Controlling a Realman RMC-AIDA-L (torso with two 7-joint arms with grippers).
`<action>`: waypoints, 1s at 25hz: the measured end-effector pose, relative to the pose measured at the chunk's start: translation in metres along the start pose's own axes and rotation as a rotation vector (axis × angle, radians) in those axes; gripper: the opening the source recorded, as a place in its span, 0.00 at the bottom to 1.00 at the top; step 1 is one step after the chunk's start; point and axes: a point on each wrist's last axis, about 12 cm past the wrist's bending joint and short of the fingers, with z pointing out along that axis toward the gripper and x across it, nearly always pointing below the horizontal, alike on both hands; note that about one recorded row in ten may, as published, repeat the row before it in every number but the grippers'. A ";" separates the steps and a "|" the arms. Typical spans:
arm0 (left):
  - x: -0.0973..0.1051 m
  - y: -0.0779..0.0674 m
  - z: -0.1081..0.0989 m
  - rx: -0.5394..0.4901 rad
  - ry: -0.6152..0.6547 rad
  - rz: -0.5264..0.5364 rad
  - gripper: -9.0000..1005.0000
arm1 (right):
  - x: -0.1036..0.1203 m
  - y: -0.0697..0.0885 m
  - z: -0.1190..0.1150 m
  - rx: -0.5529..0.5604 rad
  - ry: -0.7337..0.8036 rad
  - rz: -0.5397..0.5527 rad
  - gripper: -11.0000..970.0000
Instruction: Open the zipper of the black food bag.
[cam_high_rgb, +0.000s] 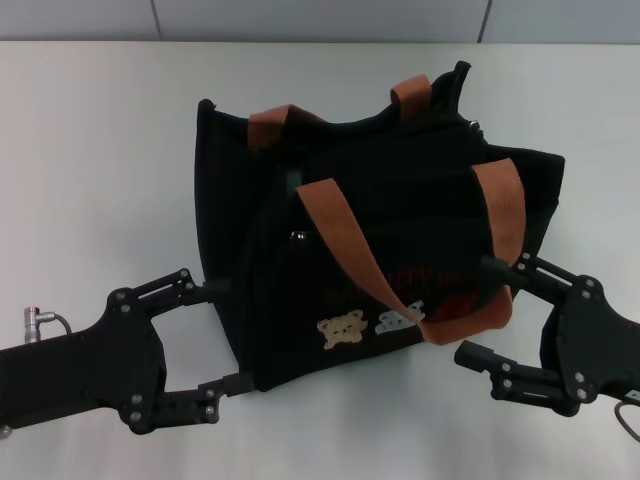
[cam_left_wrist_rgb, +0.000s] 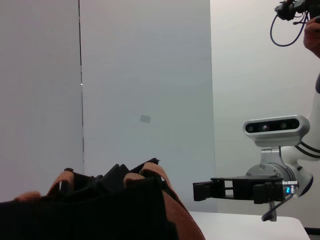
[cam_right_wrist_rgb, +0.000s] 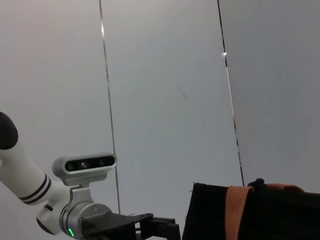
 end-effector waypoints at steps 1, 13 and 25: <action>0.000 0.000 0.000 0.000 0.000 0.000 0.83 | 0.000 0.000 0.001 -0.001 -0.001 0.000 0.86; 0.000 0.000 0.000 -0.001 -0.001 0.003 0.83 | 0.002 0.001 0.003 -0.021 0.017 0.003 0.86; 0.000 -0.001 -0.002 -0.013 -0.001 0.004 0.82 | 0.004 0.001 0.004 -0.013 0.024 0.002 0.86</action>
